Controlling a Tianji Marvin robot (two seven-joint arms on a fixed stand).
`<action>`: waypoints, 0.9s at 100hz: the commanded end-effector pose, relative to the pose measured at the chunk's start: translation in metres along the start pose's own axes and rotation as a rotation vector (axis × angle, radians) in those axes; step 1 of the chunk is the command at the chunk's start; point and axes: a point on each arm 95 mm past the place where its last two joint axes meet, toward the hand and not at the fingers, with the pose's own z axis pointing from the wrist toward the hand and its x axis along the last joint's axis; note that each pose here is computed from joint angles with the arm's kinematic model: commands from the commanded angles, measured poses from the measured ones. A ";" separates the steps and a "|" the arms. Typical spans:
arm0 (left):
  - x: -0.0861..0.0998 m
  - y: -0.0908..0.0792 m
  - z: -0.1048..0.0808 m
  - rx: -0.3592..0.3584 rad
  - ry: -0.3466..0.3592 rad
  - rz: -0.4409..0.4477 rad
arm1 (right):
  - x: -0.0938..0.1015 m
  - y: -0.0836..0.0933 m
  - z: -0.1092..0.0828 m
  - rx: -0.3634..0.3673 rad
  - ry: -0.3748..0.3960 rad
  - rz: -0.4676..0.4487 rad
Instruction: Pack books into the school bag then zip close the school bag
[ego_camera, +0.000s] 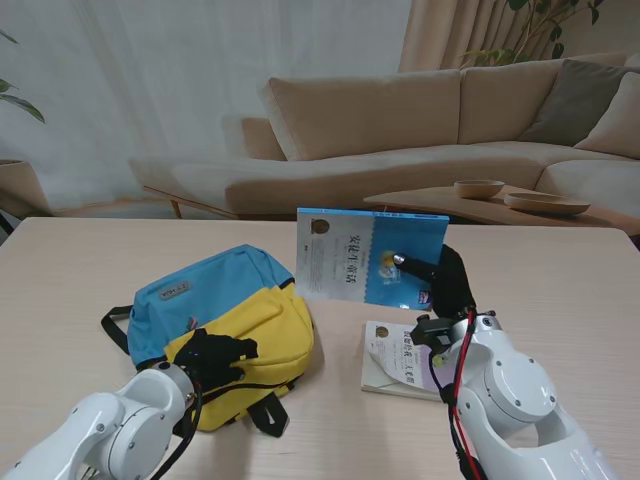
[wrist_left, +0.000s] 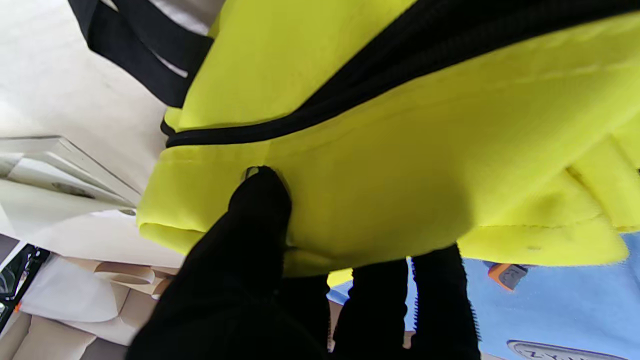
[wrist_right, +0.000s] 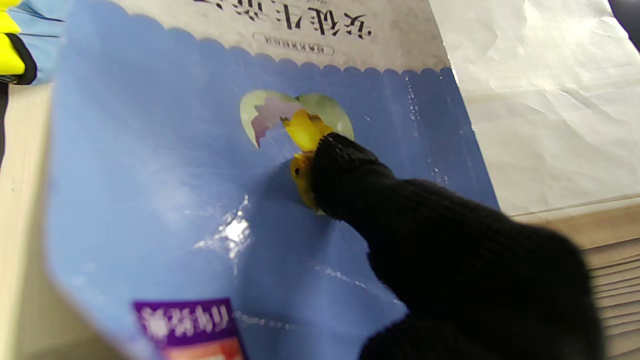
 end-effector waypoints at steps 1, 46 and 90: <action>0.001 -0.003 -0.003 0.002 0.007 -0.006 | 0.002 -0.005 -0.004 0.028 -0.006 0.004; -0.018 -0.046 -0.017 0.272 0.005 -0.116 | -0.009 -0.015 -0.027 0.222 -0.195 -0.093; -0.029 -0.075 -0.019 0.393 0.011 -0.184 | -0.032 -0.046 -0.036 0.288 -0.320 -0.139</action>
